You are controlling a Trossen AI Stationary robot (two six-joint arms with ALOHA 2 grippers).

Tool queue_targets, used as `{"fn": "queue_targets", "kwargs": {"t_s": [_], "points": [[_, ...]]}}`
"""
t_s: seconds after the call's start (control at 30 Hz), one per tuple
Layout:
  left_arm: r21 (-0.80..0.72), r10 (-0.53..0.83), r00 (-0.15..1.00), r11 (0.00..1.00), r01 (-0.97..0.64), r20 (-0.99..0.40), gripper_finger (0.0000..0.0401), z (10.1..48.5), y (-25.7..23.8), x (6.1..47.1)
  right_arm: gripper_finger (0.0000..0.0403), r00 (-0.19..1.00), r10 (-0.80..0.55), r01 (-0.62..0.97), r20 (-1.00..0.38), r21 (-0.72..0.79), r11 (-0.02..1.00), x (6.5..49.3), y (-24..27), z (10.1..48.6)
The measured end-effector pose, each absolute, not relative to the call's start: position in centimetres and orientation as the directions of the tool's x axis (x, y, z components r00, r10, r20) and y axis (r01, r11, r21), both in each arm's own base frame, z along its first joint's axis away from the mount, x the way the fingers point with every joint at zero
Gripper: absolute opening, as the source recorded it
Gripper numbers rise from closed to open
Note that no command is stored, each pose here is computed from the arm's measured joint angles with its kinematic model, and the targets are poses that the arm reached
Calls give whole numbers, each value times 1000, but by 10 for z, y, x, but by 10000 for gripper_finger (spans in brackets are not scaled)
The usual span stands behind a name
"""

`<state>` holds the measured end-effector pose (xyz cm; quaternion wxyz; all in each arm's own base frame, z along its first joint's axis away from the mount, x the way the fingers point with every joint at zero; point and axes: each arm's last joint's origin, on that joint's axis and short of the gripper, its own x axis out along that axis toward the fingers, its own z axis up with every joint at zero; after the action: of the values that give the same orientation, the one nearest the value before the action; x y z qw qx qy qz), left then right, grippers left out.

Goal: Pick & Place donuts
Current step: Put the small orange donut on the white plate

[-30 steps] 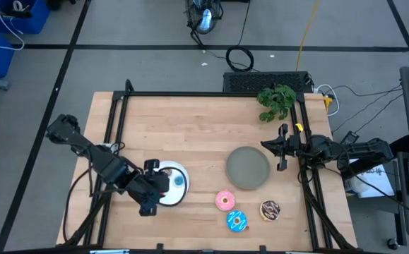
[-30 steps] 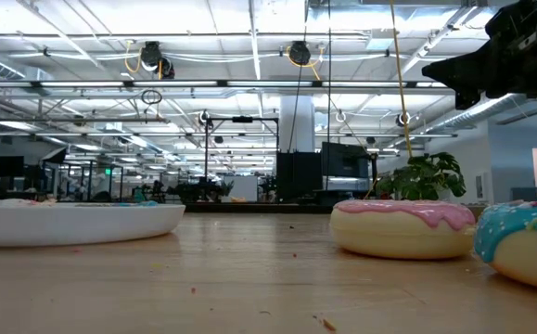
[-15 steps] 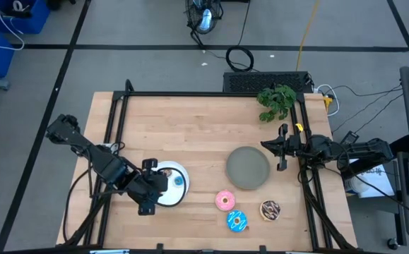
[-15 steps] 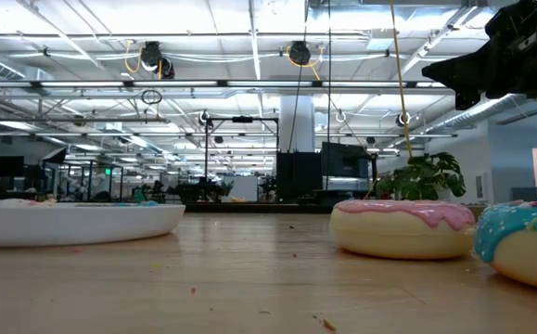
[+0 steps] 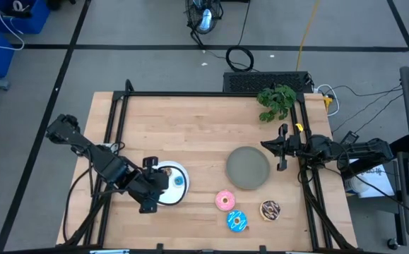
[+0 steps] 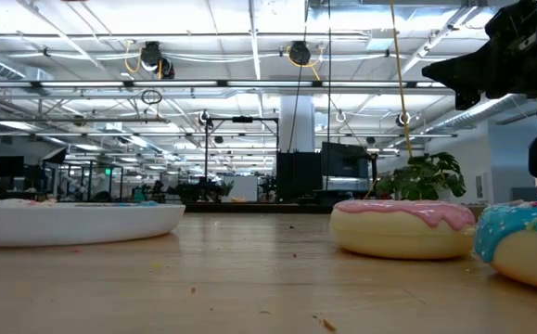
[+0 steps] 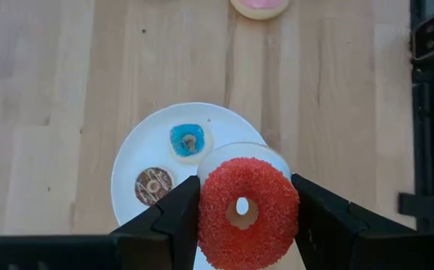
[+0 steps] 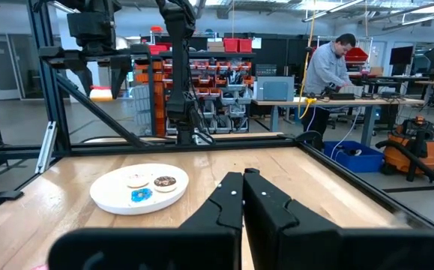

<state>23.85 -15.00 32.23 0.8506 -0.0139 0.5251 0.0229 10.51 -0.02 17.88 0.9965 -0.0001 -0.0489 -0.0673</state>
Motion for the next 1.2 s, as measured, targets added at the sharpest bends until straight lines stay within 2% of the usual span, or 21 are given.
{"fn": "queue_targets", "kwargs": {"t_s": [0.3, 0.63, 0.77, 1.2], "points": [[28, 54, 350, 996, -80, -935, 184, 274, -140, 239, 0, 986, -134, 134, 98, 6, 991, 105, 0, 179], [-108, -83, 394, 993, -40, -915, 184, 222, -129, 250, 0, 986, -134, 134, 99, 7, 991, 105, 0, 179], [-110, -88, 395, 993, -33, -915, 184, 207, -126, 252, 0, 986, -134, 134, 99, 7, 991, 105, 0, 179], [-37, -50, 210, 997, 65, -976, 184, 148, -138, 271, 0, 986, -134, 134, 97, 7, 991, 105, 0, 179]]}}
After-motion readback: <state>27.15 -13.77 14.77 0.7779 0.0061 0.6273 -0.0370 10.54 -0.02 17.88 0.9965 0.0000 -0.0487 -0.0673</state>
